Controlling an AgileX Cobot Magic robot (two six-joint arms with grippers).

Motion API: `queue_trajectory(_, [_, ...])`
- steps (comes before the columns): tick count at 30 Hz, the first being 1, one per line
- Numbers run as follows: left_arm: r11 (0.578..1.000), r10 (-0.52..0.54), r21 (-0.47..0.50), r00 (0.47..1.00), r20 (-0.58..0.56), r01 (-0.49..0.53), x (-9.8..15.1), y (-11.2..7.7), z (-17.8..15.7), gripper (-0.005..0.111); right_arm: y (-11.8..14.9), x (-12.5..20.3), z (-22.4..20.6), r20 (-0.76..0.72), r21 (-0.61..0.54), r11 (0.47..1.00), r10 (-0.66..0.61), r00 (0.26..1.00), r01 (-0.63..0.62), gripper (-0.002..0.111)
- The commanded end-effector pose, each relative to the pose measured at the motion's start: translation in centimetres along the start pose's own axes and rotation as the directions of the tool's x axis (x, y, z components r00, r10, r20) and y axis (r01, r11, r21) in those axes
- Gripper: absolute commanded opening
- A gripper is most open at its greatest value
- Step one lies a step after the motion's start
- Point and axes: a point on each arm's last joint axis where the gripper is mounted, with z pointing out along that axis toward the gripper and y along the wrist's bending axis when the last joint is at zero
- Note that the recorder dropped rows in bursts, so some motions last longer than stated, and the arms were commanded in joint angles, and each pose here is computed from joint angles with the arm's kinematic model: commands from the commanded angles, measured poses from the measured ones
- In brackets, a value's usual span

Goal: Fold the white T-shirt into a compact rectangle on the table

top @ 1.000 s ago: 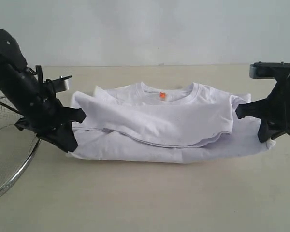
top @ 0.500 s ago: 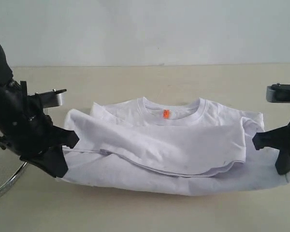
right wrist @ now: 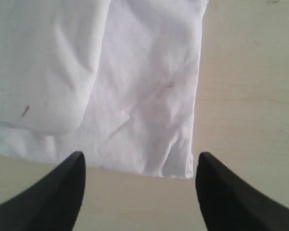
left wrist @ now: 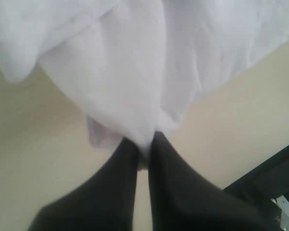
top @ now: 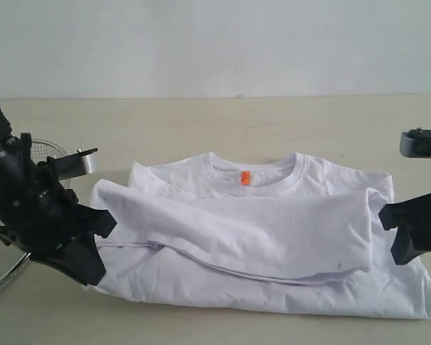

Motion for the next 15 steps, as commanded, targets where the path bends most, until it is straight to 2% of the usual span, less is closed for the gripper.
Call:
queue_trajectory(1, [1.000, 0.021, 0.010, 1.000, 0.010, -0.022, 0.1, -0.3, -0.2, 0.005, 0.1, -0.3, -0.2, 0.054, -0.009, 1.000, -0.018, 0.998, 0.018, 0.057])
queue_trajectory(5, [0.999, 0.030, 0.015, 0.999, 0.011, -0.030, 0.1, -0.3, -0.2, 0.005, 1.5, -0.4, -0.2, 0.080, -0.069, 0.987, -0.143, 0.987, 0.148, 0.041])
queue_trajectory(9, [0.997, 0.079, 0.024, 0.997, -0.004, -0.079, 0.2, -0.6, -0.5, 0.005, 3.3, -0.3, 0.2, 0.109, -0.049, 0.965, -0.250, 0.962, 0.257, 0.041])
queue_trajectory(15, [0.995, 0.101, 0.003, 0.995, 0.024, -0.101, 0.3, -0.8, -1.2, 0.005, 3.6, -0.2, 1.3, 0.104, -0.051, 0.974, -0.217, 0.971, 0.223, 0.041])
